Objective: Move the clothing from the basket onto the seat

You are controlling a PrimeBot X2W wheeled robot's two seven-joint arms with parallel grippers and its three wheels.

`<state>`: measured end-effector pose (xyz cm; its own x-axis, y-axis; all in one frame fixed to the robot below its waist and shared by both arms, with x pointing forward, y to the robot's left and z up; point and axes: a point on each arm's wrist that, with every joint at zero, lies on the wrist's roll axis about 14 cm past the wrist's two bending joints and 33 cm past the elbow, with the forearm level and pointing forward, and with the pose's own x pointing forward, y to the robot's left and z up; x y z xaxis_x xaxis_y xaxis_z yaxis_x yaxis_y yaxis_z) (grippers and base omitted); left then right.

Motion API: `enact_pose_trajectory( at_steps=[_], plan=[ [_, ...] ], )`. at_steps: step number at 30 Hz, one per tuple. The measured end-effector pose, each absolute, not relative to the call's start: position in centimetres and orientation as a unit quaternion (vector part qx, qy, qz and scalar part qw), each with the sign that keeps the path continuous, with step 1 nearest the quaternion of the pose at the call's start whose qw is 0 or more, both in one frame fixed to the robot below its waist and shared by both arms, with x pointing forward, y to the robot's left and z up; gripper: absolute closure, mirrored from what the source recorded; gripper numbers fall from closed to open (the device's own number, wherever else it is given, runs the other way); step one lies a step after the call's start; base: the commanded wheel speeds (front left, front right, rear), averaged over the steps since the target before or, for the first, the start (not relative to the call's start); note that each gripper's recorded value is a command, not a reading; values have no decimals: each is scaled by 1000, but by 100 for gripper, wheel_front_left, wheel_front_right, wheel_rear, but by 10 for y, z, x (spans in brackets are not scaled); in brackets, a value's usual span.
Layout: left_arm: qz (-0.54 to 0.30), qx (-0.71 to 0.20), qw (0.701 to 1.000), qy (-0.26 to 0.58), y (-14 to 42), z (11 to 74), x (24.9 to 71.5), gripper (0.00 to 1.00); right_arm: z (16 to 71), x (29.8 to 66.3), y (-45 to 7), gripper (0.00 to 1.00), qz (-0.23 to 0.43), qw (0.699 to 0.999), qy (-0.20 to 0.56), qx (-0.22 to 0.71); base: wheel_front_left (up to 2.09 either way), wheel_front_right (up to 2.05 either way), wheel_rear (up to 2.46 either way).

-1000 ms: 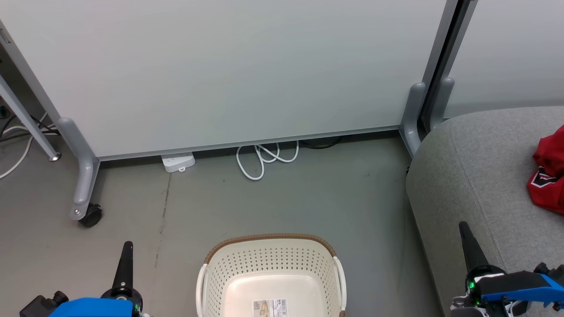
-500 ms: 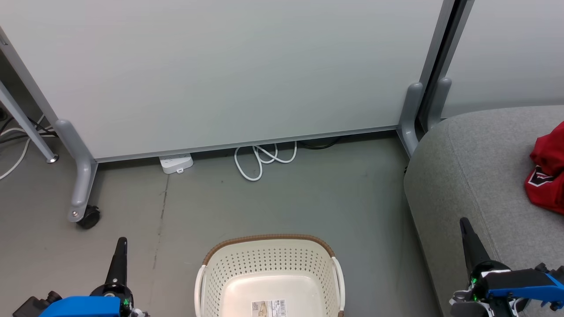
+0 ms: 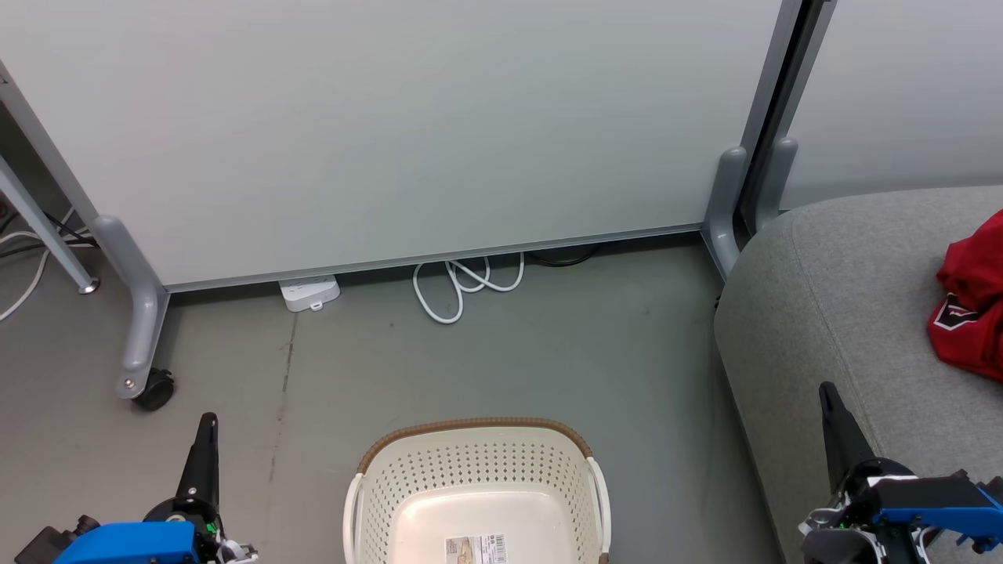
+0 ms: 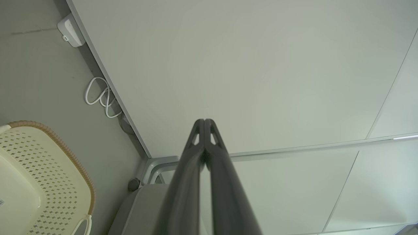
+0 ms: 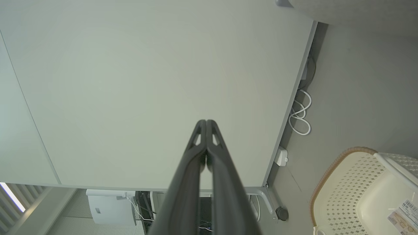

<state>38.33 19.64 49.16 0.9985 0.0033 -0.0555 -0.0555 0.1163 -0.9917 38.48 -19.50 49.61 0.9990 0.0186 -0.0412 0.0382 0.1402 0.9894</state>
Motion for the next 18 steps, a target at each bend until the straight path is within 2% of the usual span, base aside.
enact_pose_trajectory(
  at_steps=[15, 18],
  plan=[
    [11, -693, 721, 11, 198, 498, 386, 100, 501, 386, -198, 100, -5, 725, 11, 688, 0, 0, 0],
    [6, -705, 709, 7, 198, 502, 387, 100, 504, 388, -199, 100, -3, 711, 4, 704, 0, 0, 0]
  ],
)
